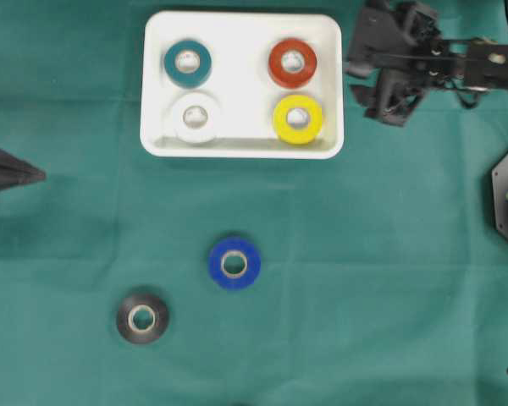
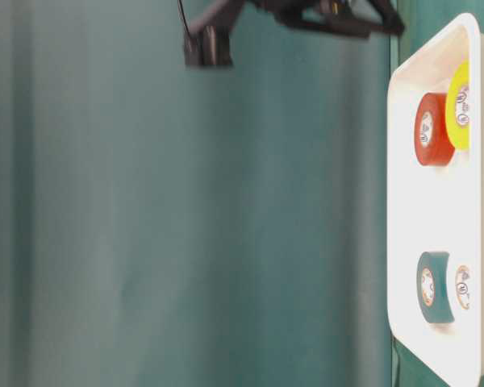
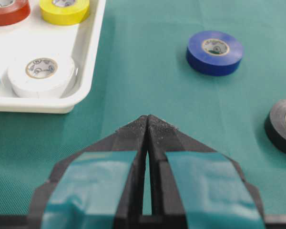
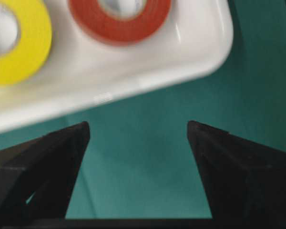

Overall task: Put the tape into the white case with the right arm.
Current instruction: 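Release the orange-red tape and withdraw the right gripper rightward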

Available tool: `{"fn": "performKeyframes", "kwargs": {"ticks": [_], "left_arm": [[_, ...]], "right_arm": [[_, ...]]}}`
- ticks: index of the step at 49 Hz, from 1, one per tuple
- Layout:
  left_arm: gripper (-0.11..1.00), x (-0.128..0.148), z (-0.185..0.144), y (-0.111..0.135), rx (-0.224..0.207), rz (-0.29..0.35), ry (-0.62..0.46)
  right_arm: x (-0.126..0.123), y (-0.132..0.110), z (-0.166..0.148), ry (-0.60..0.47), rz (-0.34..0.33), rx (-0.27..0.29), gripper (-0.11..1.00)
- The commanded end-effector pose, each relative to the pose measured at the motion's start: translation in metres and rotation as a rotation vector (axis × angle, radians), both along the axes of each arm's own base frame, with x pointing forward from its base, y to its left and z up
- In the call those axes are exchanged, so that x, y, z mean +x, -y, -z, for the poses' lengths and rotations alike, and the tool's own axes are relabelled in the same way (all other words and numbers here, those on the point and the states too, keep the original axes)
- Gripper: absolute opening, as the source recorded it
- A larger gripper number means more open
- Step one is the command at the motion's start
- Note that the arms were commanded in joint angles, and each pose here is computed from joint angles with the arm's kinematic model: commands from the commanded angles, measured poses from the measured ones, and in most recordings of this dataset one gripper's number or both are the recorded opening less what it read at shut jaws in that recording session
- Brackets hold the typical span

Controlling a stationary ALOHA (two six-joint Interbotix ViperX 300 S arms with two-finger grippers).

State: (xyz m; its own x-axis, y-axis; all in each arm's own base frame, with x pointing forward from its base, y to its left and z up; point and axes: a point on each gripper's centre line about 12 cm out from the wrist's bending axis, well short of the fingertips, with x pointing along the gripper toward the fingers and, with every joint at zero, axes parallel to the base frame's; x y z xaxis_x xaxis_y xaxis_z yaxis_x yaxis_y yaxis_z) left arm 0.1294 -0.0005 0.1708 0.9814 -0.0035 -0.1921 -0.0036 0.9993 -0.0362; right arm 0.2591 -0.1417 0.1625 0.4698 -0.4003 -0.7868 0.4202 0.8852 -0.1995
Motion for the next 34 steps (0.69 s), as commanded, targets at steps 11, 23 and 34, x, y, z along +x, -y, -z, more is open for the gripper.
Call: {"fn": "performKeyframes", "kwargs": {"ticks": [11,23,34], "left_arm": [[0.00,0.001,-0.005,0.000,-0.002,0.001,0.015],[0.00,0.001,-0.005,0.000,0.000,0.001,0.017],[0.00,0.001,-0.005,0.000,-0.002,0.001,0.015]], "right_arm": [[-0.058,-0.030,-0.015,0.139,-0.021,-0.047,0.51],[-0.102,-0.053,-0.020,0.297,-0.022,-0.098,0.50],[-0.116,-0.061,-0.024,0.394,-0.031,-0.130,0.50]]}}
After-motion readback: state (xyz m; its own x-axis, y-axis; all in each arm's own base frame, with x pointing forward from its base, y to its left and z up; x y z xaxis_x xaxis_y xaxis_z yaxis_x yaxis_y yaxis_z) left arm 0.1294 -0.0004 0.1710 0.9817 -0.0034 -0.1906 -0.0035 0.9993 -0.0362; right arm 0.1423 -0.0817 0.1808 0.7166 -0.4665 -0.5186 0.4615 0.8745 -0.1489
